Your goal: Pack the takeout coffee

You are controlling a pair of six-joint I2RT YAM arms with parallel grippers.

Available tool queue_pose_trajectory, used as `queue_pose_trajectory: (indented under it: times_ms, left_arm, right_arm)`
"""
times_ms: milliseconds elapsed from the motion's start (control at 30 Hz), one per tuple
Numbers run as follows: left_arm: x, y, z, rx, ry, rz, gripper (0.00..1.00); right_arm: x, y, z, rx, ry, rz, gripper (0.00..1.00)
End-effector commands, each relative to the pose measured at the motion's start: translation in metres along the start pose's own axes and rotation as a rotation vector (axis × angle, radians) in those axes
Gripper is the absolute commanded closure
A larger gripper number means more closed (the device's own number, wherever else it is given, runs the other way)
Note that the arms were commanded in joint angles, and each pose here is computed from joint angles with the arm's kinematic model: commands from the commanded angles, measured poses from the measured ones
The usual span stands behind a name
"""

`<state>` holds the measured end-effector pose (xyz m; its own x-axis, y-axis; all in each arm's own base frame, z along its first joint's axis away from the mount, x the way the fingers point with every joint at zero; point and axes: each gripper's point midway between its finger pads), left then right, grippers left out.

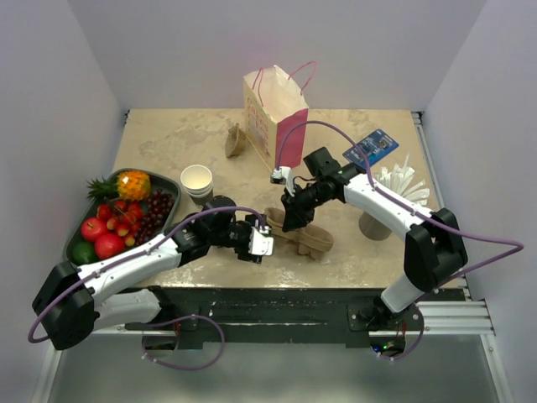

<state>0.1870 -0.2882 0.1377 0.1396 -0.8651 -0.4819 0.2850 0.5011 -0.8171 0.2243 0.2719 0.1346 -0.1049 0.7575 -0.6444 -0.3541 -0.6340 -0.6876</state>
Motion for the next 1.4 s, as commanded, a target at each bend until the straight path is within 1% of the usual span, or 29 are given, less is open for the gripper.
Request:
queue_pose_trajectory:
  times_ms: [0,367,567,733,900,1067,1267,1367]
  left_arm:
    - [-0.002,-0.025,0.005,0.046,-0.014,-0.094,0.28]
    - [0.008,-0.011,0.007,0.021,-0.020,-0.058,0.27]
    - [0.013,-0.001,0.014,0.019,-0.068,-0.040,0.27]
    - [0.017,0.013,0.005,0.015,-0.034,-0.009,0.27]
    - [0.022,0.030,-0.011,-0.035,0.009,0.011,0.28]
    - [0.024,0.037,-0.020,-0.062,0.025,0.011,0.29]
    - [0.026,0.040,-0.021,-0.072,0.024,0.010,0.29]
    - [0.027,0.041,-0.022,-0.078,0.025,0.009,0.29]
  right_arm:
    - [-0.004,-0.019,0.001,-0.025,-0.007,-0.055,1.00]
    - [-0.004,-0.023,0.006,-0.025,-0.030,-0.069,1.00]
    - [-0.005,-0.026,0.007,-0.029,-0.037,-0.077,1.00]
    - [-0.009,-0.034,0.004,-0.034,-0.028,-0.094,1.00]
    - [-0.017,-0.051,-0.008,-0.049,-0.003,-0.127,1.00]
    - [-0.020,-0.060,-0.014,-0.032,0.007,-0.149,1.00]
    - [-0.024,-0.066,-0.017,-0.025,0.019,-0.170,1.00]
    - [-0.030,-0.075,-0.018,-0.025,0.032,-0.200,1.00]
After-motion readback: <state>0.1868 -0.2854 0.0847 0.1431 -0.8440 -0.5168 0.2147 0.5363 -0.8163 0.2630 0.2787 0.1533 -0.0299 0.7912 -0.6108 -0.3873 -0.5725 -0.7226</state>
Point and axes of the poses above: each gripper's point midway between its finger pads, its own x axis out along the fingers, its own z axis along the line the jaws close on, y = z × x, and after that the axes turned 6 degrees about -x, right-handed
